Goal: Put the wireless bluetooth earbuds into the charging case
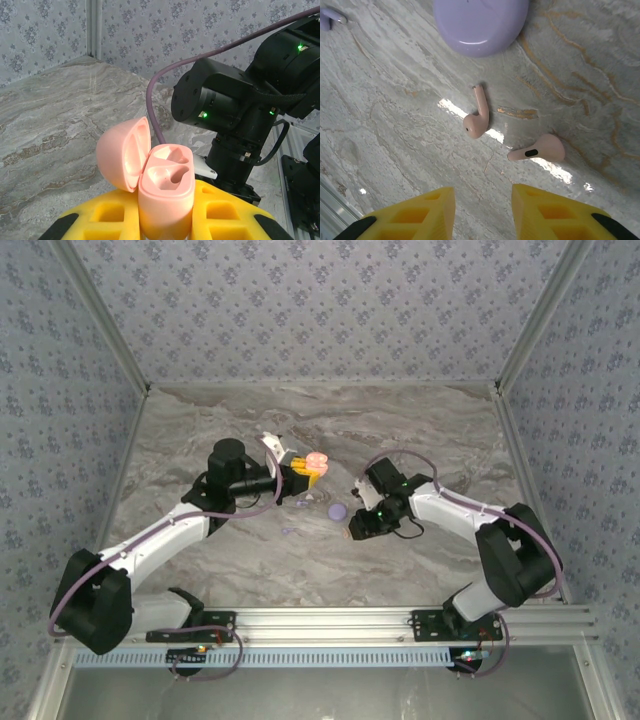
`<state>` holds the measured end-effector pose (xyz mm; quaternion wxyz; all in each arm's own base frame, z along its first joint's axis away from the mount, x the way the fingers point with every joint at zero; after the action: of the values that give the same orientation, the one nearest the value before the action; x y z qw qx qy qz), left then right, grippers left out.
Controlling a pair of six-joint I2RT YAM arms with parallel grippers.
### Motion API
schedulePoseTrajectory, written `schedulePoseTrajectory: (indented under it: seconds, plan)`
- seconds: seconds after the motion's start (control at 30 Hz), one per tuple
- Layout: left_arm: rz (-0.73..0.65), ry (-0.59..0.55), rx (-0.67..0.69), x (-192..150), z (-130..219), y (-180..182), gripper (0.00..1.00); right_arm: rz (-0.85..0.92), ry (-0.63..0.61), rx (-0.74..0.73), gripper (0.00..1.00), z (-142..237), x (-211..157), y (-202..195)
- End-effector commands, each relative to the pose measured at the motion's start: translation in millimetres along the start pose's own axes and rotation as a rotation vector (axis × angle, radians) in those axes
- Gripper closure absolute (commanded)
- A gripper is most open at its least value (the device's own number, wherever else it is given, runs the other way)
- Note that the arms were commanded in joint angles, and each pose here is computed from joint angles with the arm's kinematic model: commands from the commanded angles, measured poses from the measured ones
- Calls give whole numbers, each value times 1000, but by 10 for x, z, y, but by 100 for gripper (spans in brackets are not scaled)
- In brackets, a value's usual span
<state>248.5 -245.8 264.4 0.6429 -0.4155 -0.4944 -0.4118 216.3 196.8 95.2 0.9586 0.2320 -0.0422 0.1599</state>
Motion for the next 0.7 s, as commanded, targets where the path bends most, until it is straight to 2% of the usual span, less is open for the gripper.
schedulePoseTrajectory:
  seconds: [0.0,0.67]
  plan:
    - [-24,-17,-3,56,32,-63,81,-42,42,-10,64,-84,-64,-27]
    - [-32,-11,-1,47,41,-66,81,-89,18,-121,60,-189,103,-141]
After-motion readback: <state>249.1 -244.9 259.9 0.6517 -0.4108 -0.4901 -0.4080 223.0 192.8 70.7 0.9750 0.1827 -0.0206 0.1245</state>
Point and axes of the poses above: each hand's point on the last joint's axis, 136 mm out from that joint toward the fingers, its own z axis back along the fingers, its own y axis along the line the jaws close on, x = y × z, the point moved 5 cm from there along z, back along the fingers, and after that the axes turned 5 degrees about -z, right-handed, at the moved point
